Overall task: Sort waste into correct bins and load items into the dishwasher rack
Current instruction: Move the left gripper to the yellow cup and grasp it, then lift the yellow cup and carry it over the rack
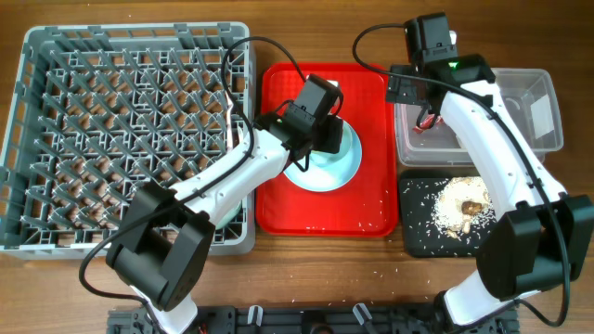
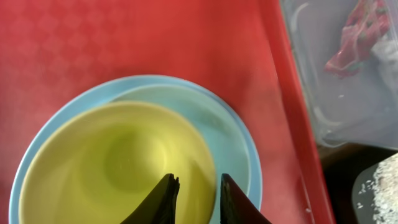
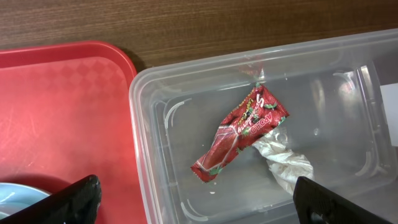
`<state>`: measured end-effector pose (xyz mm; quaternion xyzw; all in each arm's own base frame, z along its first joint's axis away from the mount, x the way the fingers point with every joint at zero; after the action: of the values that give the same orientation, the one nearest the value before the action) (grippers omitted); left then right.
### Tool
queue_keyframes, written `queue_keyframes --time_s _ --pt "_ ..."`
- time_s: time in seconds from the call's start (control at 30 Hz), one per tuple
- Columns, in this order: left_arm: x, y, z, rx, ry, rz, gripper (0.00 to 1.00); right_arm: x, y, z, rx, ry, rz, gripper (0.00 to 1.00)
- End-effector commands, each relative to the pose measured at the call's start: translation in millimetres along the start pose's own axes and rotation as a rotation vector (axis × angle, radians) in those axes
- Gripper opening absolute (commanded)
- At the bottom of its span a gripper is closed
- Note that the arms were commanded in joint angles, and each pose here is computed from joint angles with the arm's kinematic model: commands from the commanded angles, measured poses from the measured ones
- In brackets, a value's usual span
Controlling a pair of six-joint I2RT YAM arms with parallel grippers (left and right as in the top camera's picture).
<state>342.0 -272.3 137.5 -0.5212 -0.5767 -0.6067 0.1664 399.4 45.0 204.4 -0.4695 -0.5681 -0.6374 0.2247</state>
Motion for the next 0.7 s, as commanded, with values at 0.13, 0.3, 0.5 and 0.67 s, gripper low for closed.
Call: queue_keyframes --time_s 0.13,0.3,0.5,0.67 --pt "-4.9 -7.9 2.5 -0.016 0.021 0.032 0.17 3.5 4.6 -3.7 0.004 -0.016 -0.023 1.0" --pt "-4.9 -12.2 3.7 -0.015 0.028 0.055 0.07 3.5 4.6 -3.6 0.003 -0.016 -0.023 1.0" --pt "17.9 17.5 -12.4 -0.012 -0.063 -0.059 0.04 3.5 4.6 -3.6 0.003 -0.016 -0.023 1.0" --pt "111.1 67.1 -32.1 0.026 -0.147 -0.255 0.04 3.5 4.6 -3.7 0.004 -0.016 -0.023 1.0"
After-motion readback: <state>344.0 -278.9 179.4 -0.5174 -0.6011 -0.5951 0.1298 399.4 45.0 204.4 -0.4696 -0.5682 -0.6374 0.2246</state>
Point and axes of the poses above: each gripper's point midway between its finger pads, its own x axis back along the fingers, its own z axis along the line the jaws close on, y = z × x, the point moved 6 cm from there along x, back along the fingers, and after that the axes turned 9 degrees about -x, right-handed, at the moved point
